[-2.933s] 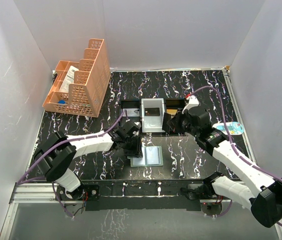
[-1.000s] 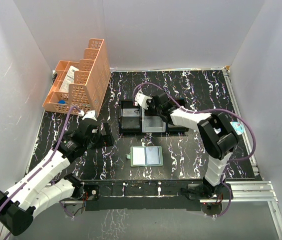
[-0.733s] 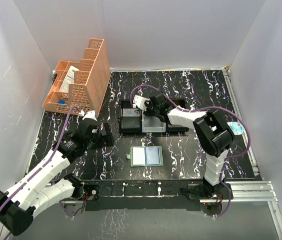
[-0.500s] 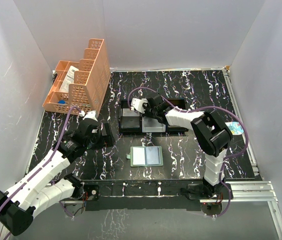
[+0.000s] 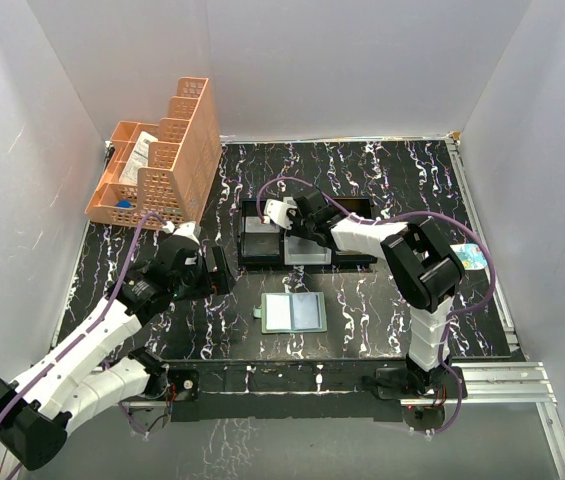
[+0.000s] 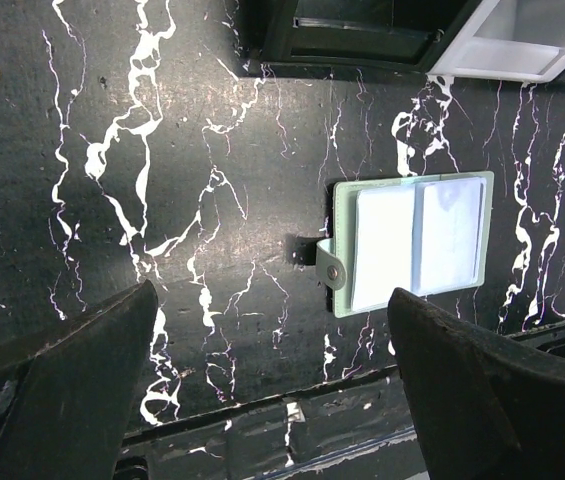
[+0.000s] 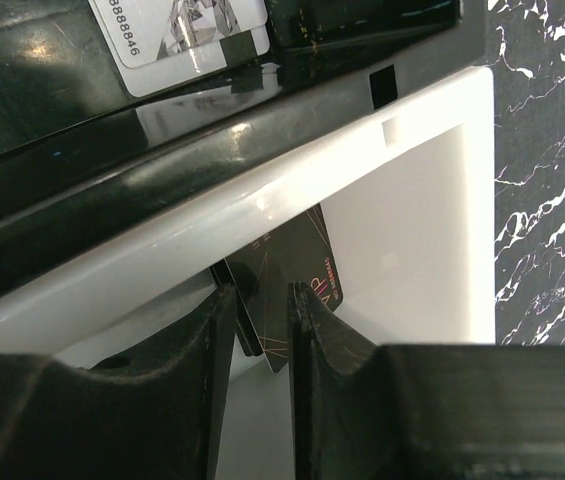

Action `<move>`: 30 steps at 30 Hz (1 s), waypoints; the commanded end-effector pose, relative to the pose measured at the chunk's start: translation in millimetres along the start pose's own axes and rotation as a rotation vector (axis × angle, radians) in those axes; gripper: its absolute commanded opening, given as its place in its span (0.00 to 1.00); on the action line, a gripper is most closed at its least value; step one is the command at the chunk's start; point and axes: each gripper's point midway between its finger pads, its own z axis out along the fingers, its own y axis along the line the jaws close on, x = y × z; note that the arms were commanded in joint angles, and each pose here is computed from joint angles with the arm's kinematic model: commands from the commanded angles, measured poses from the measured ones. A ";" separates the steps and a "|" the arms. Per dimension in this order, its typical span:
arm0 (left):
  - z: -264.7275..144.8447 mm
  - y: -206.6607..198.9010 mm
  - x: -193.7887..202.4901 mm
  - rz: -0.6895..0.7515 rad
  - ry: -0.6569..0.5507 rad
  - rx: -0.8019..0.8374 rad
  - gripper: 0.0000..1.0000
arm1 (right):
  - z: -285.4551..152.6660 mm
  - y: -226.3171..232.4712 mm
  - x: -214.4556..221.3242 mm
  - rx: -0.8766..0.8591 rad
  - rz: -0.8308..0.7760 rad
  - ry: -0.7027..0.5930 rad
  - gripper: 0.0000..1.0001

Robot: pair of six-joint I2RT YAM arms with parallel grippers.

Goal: Take the credit cards out of the card holder

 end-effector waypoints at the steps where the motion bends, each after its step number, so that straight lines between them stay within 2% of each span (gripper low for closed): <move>1: -1.1 -3.5 0.9 0.002 0.014 0.017 0.99 | -3.7 -17.9 -18.2 0.050 0.010 -0.047 0.27; 5: -1.2 -8.7 0.3 -0.004 0.009 0.047 0.99 | -16.4 -27.2 -33.0 0.070 0.037 -0.102 0.30; 7: -1.2 -11.3 -0.6 -0.010 0.005 0.061 0.99 | -26.1 -34.5 -44.1 0.088 0.062 -0.146 0.37; 9: -1.4 -15.5 -2.6 -0.012 -0.002 0.080 0.99 | -38.8 -44.3 -55.8 0.117 0.082 -0.194 0.39; 14: -3.1 -25.2 -9.6 -0.019 -0.016 0.116 0.99 | -92.2 -74.7 -87.1 0.233 0.257 -0.361 0.41; 18: -7.0 -37.8 -20.1 -0.034 -0.062 0.179 0.99 | -149.7 -88.2 -100.1 0.308 0.543 -0.517 0.54; 20: -8.8 -45.8 -22.8 -0.040 -0.077 0.223 0.99 | -170.1 -84.7 -91.9 0.325 0.679 -0.542 0.60; 23: -10.3 -61.0 -23.7 -0.039 -0.072 0.304 0.99 | -197.8 -84.1 -57.5 0.440 0.917 -0.508 0.66; 26: -11.3 -72.7 -28.8 -0.052 -0.072 0.350 0.98 | -221.2 -75.6 -24.8 0.534 1.175 -0.497 0.89; 28: -15.2 -85.3 -33.9 -0.051 -0.093 0.418 0.97 | -230.0 -57.5 -10.3 0.508 1.327 -0.472 0.98; 30: -14.3 -91.2 -34.0 -0.054 -0.096 0.455 0.97 | -230.0 -33.8 -9.8 0.403 1.435 -0.456 0.98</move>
